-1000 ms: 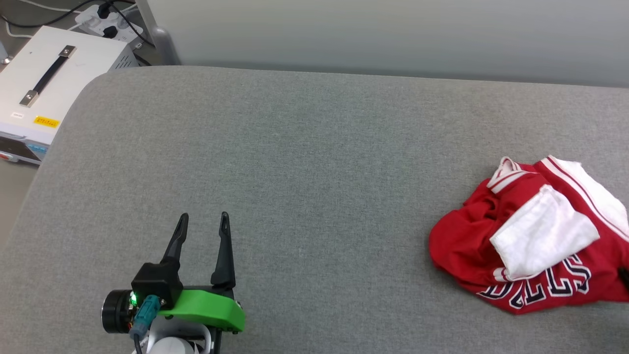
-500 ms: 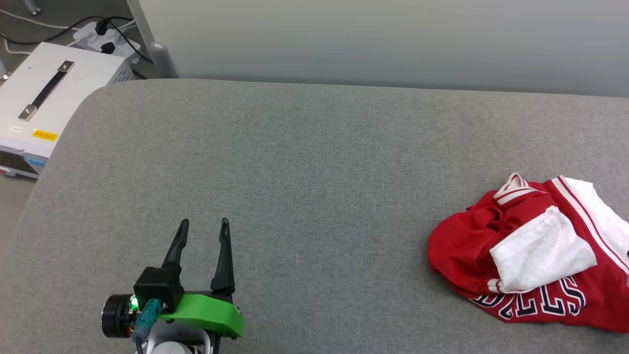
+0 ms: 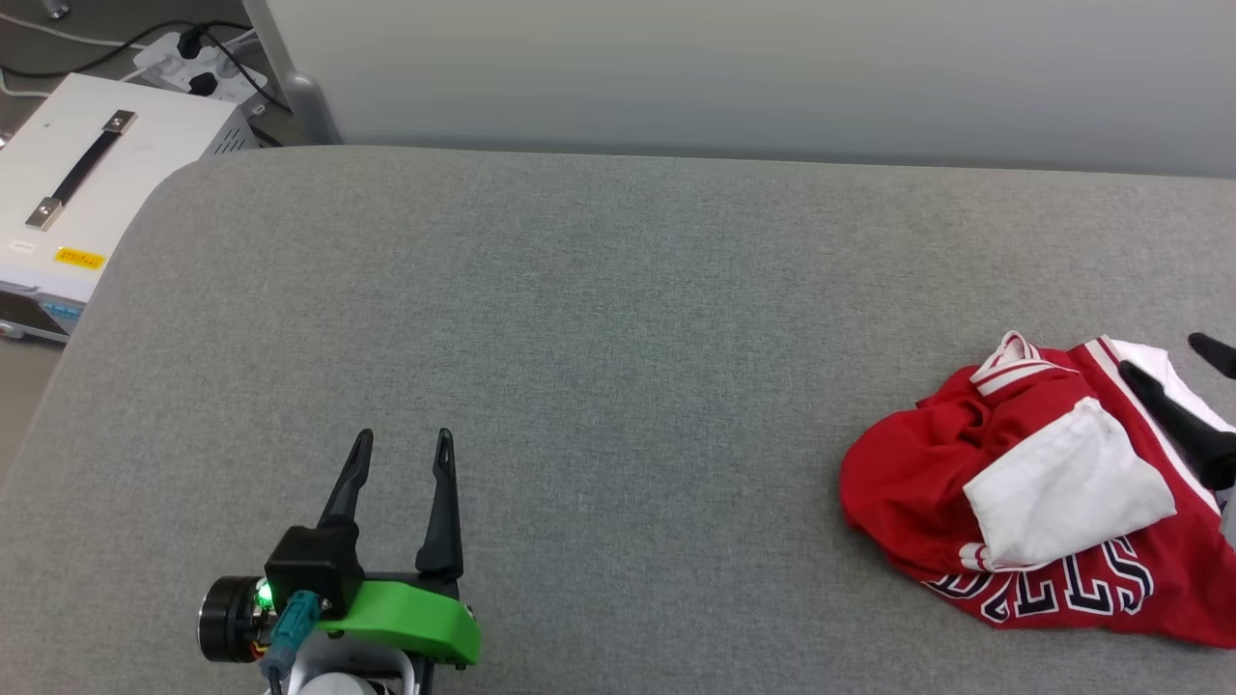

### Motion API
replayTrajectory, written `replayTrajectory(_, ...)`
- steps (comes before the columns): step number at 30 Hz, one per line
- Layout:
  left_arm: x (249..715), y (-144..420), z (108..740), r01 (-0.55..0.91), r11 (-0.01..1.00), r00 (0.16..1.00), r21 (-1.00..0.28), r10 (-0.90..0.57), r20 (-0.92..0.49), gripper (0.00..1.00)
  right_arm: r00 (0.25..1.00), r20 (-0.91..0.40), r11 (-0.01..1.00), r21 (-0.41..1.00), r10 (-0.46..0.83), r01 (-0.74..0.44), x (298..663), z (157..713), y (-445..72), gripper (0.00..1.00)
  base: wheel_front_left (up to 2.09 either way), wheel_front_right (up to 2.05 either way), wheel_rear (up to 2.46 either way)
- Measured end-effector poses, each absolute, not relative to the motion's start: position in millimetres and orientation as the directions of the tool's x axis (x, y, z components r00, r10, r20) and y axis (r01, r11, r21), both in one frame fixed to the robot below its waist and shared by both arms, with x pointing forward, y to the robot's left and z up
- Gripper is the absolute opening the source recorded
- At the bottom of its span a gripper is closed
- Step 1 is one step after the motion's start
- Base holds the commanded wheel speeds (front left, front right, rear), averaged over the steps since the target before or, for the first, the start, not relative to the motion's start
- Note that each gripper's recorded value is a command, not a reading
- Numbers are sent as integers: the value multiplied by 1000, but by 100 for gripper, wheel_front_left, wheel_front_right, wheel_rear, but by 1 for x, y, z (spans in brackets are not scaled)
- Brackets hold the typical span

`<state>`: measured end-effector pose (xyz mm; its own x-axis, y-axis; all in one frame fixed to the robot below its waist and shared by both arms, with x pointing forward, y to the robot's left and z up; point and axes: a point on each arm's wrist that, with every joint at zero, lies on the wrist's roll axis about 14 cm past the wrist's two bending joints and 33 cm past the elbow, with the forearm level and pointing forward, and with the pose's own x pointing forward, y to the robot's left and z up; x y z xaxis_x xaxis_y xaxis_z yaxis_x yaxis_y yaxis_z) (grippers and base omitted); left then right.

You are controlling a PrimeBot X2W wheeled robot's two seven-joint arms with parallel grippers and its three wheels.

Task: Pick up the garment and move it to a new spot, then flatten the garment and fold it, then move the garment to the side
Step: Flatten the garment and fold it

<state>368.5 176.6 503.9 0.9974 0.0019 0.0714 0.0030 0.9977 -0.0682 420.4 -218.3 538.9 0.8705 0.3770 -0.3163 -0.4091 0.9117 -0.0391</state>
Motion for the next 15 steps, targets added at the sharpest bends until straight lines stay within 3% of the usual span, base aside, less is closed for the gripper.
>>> replayTrajectory(7,374,178,499,0,998,998,-64,3,56,100,660,-653,859,-27,372,-511,404,486,-194,100,0,0,0)
replayTrajectory(15,383,181,491,-13,998,999,-63,15,33,100,478,-838,901,39,265,-432,395,407,-214,100,0,0,0)
